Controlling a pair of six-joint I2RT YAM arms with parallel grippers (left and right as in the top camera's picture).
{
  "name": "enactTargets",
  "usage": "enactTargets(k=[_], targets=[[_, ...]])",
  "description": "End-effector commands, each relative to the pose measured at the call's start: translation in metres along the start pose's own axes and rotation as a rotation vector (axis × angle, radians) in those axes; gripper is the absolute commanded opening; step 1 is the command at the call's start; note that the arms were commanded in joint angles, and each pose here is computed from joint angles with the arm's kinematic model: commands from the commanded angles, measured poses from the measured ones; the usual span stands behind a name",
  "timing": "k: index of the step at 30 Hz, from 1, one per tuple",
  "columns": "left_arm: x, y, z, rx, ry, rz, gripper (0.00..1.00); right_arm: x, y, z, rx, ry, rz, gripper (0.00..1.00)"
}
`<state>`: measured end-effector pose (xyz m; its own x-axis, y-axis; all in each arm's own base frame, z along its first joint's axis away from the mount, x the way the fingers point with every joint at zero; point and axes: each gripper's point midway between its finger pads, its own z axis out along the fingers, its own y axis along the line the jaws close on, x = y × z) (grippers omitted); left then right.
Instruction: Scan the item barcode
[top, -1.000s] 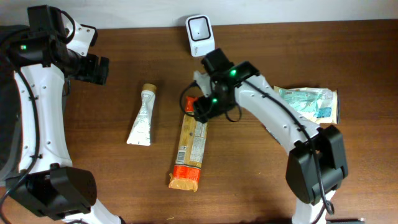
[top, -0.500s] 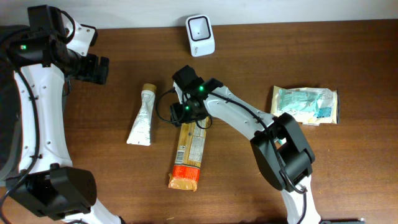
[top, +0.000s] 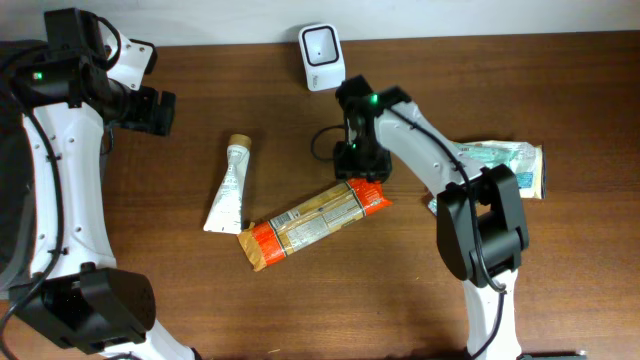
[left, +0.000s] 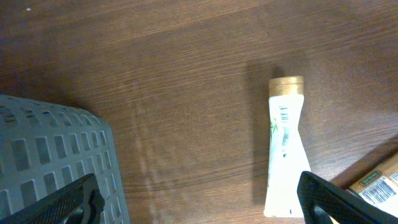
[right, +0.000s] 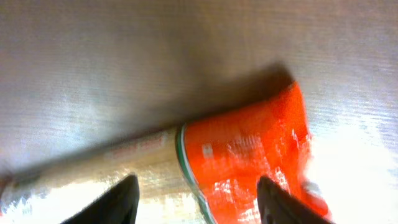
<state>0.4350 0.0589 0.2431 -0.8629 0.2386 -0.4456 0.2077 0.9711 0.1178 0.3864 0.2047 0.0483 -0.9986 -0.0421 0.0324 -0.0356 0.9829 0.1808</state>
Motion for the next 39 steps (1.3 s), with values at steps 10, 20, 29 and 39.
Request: enactTargets(k=[10, 20, 29, 39], targets=[[-0.003, 0.002, -0.009, -0.003, -0.025, 0.011, 0.99, -0.019, -0.046, -0.073, -0.241, -0.008, -0.344, 0.90], [-0.003, 0.002, -0.009, -0.003, -0.025, 0.011, 0.99, 0.011, -0.049, -0.009, -0.355, 0.074, -0.427, 0.99], [-0.003, 0.002, -0.009, -0.003, -0.025, 0.011, 0.99, 0.012, -0.046, -0.008, -0.372, 0.070, -0.427, 0.99], [-0.003, 0.002, -0.009, -0.003, -0.025, 0.011, 0.99, 0.047, -0.021, 0.025, -0.545, 0.118, -0.458, 0.99]])
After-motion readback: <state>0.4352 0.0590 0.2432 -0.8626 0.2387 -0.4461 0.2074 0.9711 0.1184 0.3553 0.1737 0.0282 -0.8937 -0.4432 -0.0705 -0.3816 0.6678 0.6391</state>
